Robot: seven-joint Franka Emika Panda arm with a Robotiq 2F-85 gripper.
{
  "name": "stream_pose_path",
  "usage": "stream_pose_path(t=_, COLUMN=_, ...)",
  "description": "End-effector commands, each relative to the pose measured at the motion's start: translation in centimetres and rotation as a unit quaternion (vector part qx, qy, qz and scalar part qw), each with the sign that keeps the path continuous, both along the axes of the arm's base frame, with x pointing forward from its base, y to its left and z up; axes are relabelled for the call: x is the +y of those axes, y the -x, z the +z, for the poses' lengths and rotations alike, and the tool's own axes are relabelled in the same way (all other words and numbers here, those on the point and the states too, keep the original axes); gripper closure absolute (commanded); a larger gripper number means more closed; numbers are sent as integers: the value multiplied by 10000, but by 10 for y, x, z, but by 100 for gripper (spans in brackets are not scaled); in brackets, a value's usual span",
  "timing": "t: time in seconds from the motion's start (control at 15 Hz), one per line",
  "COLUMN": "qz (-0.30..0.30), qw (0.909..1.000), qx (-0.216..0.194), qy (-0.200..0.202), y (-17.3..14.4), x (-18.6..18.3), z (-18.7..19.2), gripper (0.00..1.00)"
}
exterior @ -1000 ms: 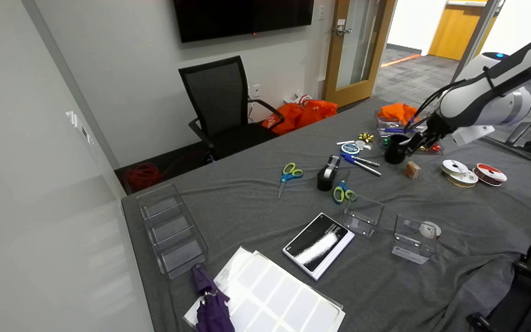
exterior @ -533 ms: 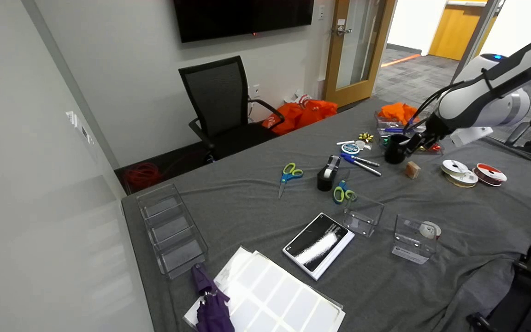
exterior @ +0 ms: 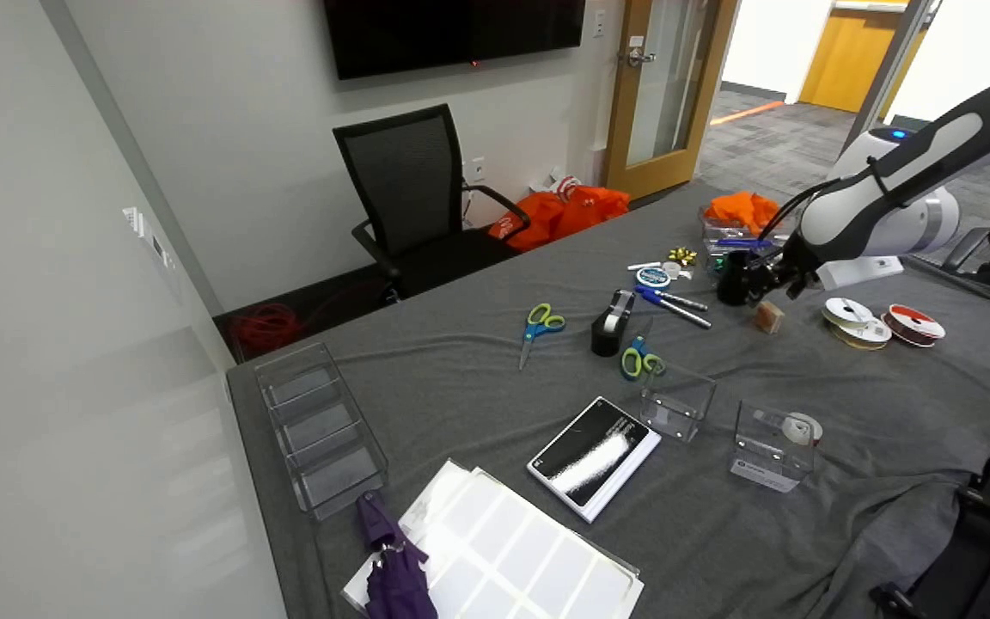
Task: Put the wooden block into the plastic container
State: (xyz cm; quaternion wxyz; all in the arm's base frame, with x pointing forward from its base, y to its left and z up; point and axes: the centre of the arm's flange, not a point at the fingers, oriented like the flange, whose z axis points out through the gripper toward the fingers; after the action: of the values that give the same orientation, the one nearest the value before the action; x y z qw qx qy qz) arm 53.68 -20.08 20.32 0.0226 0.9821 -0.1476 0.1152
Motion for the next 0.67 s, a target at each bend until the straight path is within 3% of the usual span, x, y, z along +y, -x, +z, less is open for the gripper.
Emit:
stream_pose_path(t=0.0, qz=-278, qw=9995, qx=-86, qy=-81, y=-14, x=-11, z=-28, gripper=0)
stream_pose_path(t=0.53, qz=-420, qw=9989, qx=-171, qy=84, y=-20, x=-21, z=-66, gripper=0)
stream_pose_path(t=0.6, qz=-423, qw=9989, qx=-178, qy=97, y=-21, x=-22, z=-67, gripper=25)
